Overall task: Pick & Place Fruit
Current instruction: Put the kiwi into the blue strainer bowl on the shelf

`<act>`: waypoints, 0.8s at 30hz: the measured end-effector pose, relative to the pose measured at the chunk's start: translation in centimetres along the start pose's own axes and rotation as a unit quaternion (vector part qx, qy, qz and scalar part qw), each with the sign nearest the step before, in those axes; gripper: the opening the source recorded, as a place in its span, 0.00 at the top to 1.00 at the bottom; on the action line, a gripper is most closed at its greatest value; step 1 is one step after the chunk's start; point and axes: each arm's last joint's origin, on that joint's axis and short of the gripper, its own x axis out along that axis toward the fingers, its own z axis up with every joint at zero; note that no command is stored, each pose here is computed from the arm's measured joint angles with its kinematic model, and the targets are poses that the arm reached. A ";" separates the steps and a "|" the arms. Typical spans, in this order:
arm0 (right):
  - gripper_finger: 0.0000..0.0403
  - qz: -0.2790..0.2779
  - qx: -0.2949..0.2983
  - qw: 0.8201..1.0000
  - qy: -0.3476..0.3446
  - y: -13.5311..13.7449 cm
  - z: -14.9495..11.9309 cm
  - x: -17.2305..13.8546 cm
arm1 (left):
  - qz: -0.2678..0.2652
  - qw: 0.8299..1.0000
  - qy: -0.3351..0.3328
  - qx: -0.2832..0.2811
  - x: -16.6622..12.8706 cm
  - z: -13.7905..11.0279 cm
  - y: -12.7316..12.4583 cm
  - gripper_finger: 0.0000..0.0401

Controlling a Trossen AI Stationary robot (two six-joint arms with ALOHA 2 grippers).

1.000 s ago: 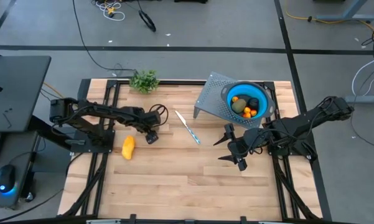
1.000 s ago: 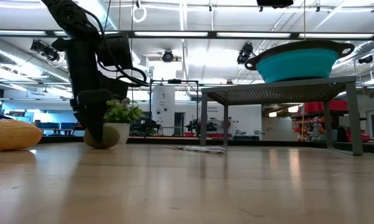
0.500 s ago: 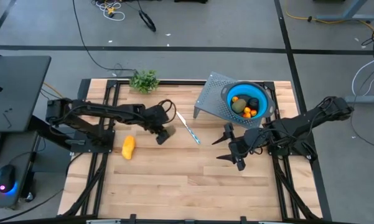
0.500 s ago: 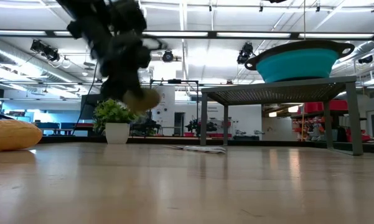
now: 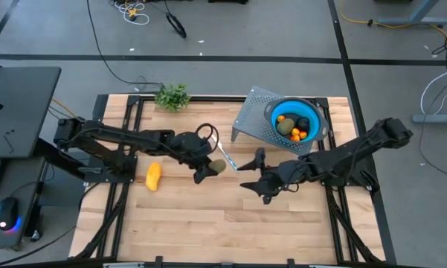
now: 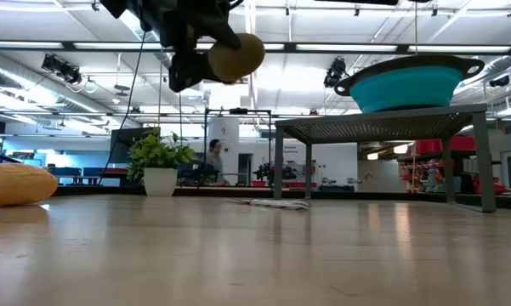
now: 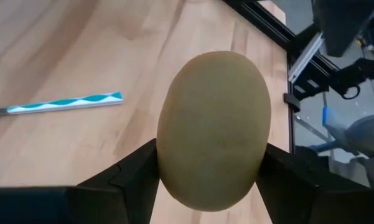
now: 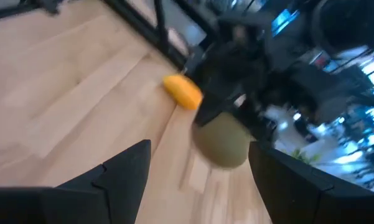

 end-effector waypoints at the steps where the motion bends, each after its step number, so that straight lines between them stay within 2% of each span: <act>1: 0.30 -0.005 0.000 1.000 -0.007 0.0 0.1 0.1 | -0.003 1.000 0.001 0.002 0.0 -0.1 -0.2 0.40; 4: 0.30 -0.014 0.002 1.000 -0.020 -0.1 0.4 0.4 | -0.014 1.000 -0.010 0.007 0.1 -0.3 -1.1 0.40; 11: 0.29 -0.004 -0.003 0.999 -0.043 0.1 0.6 0.9 | -0.061 0.995 -0.079 0.018 0.5 0.4 -2.8 0.40; 19: 0.17 -0.007 0.001 0.999 -0.048 -0.3 0.5 1.0 | -0.056 0.997 -0.054 0.015 2.7 -0.3 -2.6 0.40; 24: 0.12 0.037 -0.003 0.997 -0.063 0.2 -0.1 2.3 | -0.076 0.995 -0.049 0.049 3.8 0.7 -3.8 0.40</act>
